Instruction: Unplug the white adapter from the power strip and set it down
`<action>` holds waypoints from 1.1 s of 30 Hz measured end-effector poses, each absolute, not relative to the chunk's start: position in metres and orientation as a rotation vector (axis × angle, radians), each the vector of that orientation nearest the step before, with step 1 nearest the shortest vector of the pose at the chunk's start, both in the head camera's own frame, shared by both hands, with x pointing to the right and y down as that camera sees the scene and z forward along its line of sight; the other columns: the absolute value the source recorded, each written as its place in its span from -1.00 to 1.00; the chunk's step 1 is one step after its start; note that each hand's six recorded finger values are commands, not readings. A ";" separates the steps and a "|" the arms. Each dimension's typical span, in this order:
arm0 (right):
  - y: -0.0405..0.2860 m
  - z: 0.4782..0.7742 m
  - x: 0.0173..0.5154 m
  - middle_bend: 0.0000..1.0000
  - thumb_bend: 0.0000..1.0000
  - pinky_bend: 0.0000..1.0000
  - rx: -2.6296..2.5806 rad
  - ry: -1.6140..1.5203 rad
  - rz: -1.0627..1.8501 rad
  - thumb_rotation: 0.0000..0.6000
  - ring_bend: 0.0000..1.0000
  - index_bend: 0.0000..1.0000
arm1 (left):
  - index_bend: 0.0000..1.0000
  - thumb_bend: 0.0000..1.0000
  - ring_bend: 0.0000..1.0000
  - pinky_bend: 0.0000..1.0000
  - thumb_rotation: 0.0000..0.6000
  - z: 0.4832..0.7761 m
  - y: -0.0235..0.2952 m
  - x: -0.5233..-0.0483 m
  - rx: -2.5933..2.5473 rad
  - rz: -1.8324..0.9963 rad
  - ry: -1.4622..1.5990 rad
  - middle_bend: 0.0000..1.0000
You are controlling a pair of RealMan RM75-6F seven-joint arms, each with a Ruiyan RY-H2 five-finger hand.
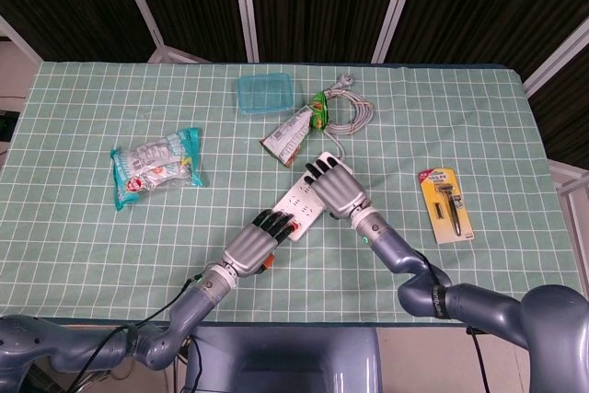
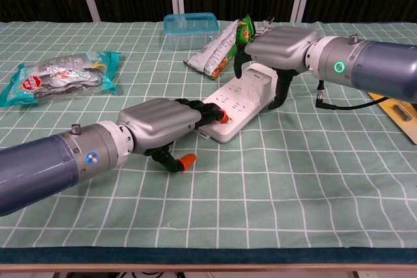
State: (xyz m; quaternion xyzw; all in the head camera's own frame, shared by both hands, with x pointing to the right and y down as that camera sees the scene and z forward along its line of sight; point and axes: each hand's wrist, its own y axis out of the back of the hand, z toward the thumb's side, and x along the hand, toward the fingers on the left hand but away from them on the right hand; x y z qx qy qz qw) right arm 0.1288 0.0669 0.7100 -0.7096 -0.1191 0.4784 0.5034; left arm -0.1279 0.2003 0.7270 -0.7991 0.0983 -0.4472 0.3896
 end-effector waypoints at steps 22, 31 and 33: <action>0.066 0.724 0.126 -0.60 -0.45 -0.52 -1.718 -0.294 1.170 1.00 -0.62 -0.22 | -0.80 -0.09 -0.96 -0.80 1.00 0.731 0.204 -0.127 -2.040 -1.128 0.233 -0.91; 0.060 0.726 0.130 -0.61 -0.45 -0.52 -1.698 -0.305 1.187 1.00 -0.62 -0.15 | -0.80 -0.09 -0.96 -0.80 1.00 0.732 0.205 -0.127 -2.044 -1.122 0.232 -0.91; 0.060 0.726 0.131 -0.60 -0.41 -0.52 -1.700 -0.307 1.189 1.00 -0.62 -0.12 | -0.80 -0.09 -0.96 -0.80 1.00 0.732 0.205 -0.127 -2.044 -1.122 0.233 -0.91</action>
